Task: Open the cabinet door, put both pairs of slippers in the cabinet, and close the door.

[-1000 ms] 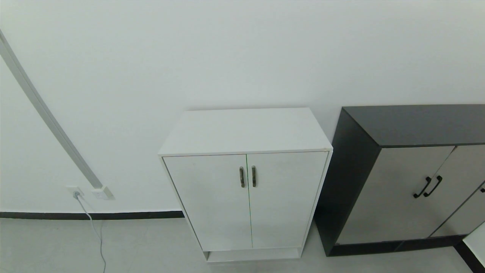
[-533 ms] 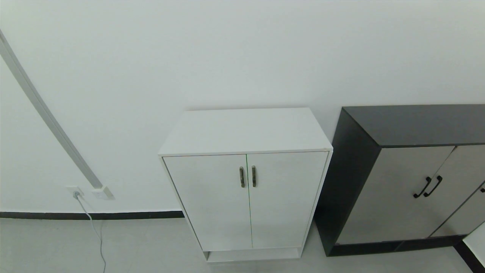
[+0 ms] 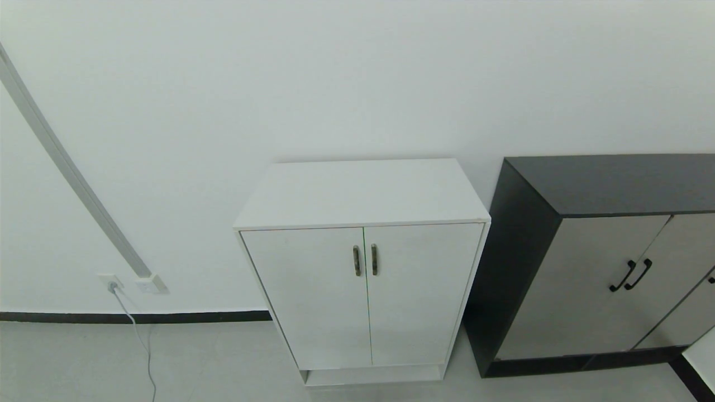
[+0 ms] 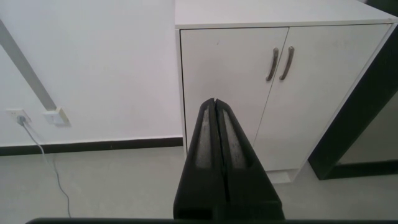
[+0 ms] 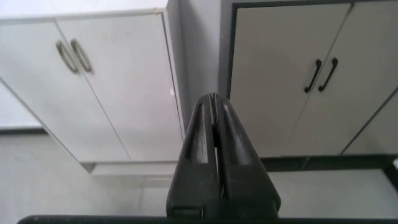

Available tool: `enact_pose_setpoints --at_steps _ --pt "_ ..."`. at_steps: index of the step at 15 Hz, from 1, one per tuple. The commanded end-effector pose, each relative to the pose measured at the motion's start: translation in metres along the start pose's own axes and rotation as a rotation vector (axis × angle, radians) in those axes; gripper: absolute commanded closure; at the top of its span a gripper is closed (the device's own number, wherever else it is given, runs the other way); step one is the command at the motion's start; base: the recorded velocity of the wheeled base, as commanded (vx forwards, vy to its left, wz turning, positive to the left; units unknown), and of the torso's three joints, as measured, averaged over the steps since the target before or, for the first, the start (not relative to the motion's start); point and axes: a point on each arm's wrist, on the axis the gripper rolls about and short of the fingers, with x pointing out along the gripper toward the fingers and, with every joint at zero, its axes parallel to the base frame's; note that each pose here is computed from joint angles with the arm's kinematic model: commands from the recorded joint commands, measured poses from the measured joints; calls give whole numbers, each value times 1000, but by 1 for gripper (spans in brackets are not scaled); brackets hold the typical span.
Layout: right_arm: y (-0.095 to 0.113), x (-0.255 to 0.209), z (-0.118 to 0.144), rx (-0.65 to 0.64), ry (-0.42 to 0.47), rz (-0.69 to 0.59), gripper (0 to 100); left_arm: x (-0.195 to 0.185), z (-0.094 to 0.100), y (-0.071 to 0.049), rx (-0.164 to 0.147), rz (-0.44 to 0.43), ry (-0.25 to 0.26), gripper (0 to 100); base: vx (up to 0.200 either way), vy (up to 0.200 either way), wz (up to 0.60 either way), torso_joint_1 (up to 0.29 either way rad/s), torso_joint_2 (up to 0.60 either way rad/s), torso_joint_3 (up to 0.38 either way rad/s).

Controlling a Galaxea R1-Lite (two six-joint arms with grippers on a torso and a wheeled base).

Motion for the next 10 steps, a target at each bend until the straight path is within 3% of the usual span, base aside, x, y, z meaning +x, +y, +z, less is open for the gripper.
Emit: enact_pose_setpoints --at_steps 1,10 --pt "-1 -1 0 7 -22 -31 100 0 0 0 0 -2 0 100 0 0 0 0 0 0" --pt "-1 -1 0 6 -23 -41 100 0 0 0 0 -2 0 100 0 0 0 0 0 0"
